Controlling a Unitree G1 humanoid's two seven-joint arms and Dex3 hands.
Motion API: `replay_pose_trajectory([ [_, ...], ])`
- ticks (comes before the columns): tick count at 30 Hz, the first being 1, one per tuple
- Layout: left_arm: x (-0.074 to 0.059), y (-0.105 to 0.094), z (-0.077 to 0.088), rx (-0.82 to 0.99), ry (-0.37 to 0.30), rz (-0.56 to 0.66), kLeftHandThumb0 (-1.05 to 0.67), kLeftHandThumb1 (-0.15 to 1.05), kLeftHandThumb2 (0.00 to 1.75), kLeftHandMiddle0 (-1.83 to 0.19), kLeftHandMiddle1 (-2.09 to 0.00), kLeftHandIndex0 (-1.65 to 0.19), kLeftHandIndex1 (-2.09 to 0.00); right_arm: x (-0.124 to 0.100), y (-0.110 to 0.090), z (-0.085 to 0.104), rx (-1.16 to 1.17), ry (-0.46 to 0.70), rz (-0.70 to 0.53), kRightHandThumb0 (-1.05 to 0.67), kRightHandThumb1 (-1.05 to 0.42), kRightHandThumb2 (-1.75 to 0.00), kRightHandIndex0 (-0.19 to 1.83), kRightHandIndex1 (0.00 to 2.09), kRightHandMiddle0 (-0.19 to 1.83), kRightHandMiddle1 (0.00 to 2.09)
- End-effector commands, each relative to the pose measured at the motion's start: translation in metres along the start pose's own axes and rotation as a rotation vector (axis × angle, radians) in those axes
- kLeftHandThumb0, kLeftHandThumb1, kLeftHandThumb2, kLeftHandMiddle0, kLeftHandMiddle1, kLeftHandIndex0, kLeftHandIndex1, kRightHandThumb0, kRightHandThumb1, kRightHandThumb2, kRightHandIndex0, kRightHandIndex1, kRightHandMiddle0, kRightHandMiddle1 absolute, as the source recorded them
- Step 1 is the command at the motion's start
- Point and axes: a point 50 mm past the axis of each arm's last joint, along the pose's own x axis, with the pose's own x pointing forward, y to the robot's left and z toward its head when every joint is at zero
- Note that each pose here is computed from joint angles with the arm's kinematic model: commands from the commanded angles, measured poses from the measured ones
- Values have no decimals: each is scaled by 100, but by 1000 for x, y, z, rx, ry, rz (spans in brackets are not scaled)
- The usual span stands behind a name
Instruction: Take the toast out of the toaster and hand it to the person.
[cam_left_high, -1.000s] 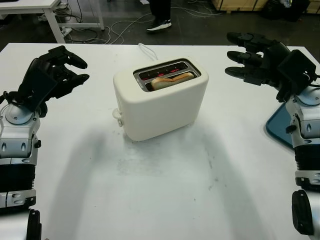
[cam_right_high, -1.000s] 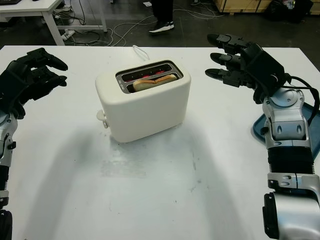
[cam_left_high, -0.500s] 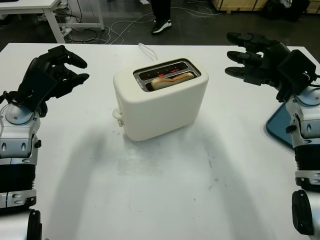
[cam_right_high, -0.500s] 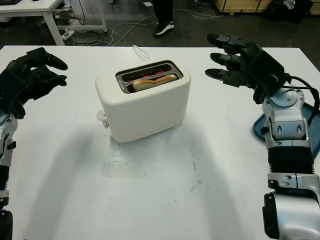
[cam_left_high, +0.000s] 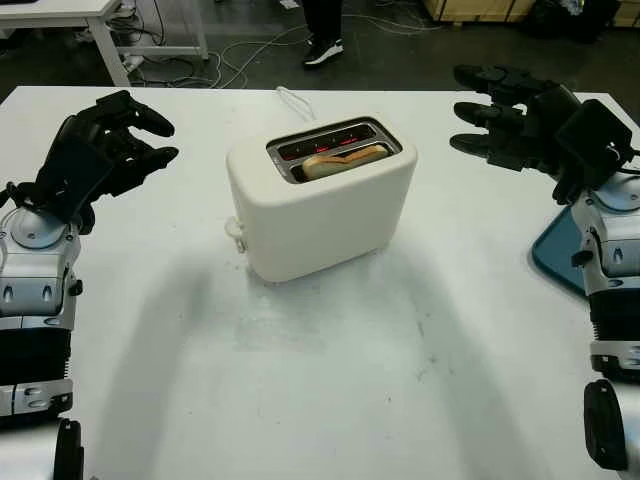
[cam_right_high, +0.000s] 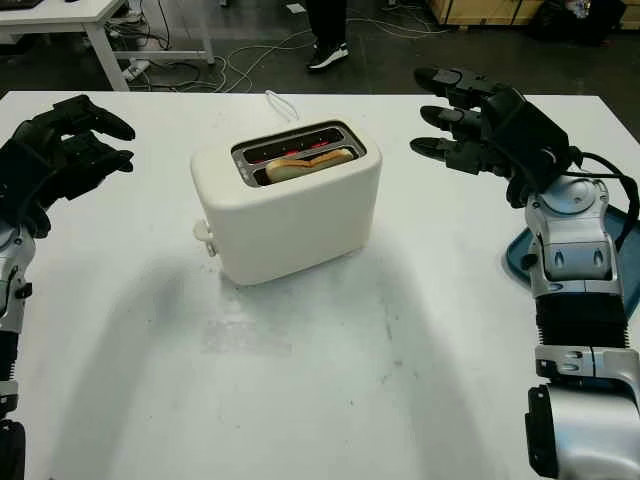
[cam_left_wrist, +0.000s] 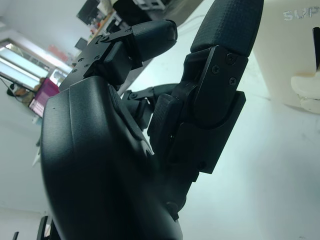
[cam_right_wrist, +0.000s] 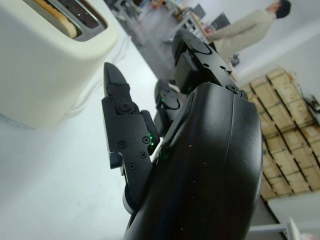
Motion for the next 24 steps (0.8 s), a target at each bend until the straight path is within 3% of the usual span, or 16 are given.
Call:
replay_pose_trajectory([
  [1, -2, 1, -1, -10, 6, 13, -105, 87, 0, -49, -141, -45, -135, -1, -1, 1, -1, -3, 4, -11, -92, -5, 42, 1, 39, 0],
  [24, -3, 1, -1, -10, 8, 17, -105, 86, 0, -48, -142, -45, -135, -1, 0, 1, 5, -2, 1, -11, -92, -5, 43, 1, 39, 1],
])
